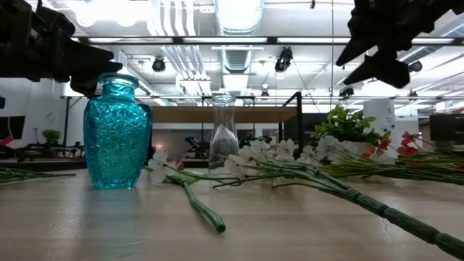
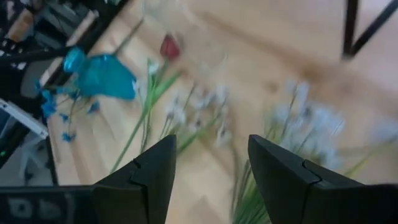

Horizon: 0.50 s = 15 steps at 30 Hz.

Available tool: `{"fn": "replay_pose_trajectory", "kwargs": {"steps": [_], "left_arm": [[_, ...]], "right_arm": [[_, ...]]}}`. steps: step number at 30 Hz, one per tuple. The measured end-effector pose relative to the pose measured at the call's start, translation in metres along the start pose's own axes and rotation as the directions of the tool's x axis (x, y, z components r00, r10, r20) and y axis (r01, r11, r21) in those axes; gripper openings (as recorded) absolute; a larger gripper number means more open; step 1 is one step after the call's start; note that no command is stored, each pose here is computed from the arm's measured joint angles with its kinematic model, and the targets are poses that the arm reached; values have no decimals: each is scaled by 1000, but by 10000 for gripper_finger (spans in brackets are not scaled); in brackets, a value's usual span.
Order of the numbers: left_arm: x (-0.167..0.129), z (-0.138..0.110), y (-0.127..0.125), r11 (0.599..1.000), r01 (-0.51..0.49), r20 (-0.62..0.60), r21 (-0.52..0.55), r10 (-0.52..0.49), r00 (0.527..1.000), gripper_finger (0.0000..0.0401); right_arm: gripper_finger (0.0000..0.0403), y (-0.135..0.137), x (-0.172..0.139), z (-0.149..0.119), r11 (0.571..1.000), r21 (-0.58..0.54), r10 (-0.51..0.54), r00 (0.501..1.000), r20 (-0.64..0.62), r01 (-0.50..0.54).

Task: Pick and place flowers into a vace then onto a shelf
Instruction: Put the right white flowers into the transparent vase

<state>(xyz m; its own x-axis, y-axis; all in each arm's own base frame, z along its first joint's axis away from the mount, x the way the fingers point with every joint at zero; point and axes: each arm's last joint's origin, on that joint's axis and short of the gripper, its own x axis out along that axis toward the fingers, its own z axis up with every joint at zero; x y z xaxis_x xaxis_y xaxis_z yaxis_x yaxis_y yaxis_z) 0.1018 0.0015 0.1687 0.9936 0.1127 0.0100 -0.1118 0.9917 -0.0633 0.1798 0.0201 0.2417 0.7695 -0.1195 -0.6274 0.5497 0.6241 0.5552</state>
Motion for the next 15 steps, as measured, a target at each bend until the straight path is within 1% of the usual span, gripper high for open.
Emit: {"fn": "replay_pose_trajectory", "kwargs": {"steps": [4, 8, 15], "left_arm": [[0, 0, 0, 1000, 0, 0, 0, 0, 1000, 174], [0, 0, 0, 1000, 0, 0, 0, 0, 1000, 174], [0, 0, 0, 1000, 0, 0, 0, 0, 1000, 174]], "right_arm": [[192, 6, 14, -16, 997, 67, -32, 996, -88, 38], [192, 11, 26, -33, 990, 111, -72, 985, -158, 90], [192, 12, 47, -54, 968, 148, -165, 959, -229, 202]]}}
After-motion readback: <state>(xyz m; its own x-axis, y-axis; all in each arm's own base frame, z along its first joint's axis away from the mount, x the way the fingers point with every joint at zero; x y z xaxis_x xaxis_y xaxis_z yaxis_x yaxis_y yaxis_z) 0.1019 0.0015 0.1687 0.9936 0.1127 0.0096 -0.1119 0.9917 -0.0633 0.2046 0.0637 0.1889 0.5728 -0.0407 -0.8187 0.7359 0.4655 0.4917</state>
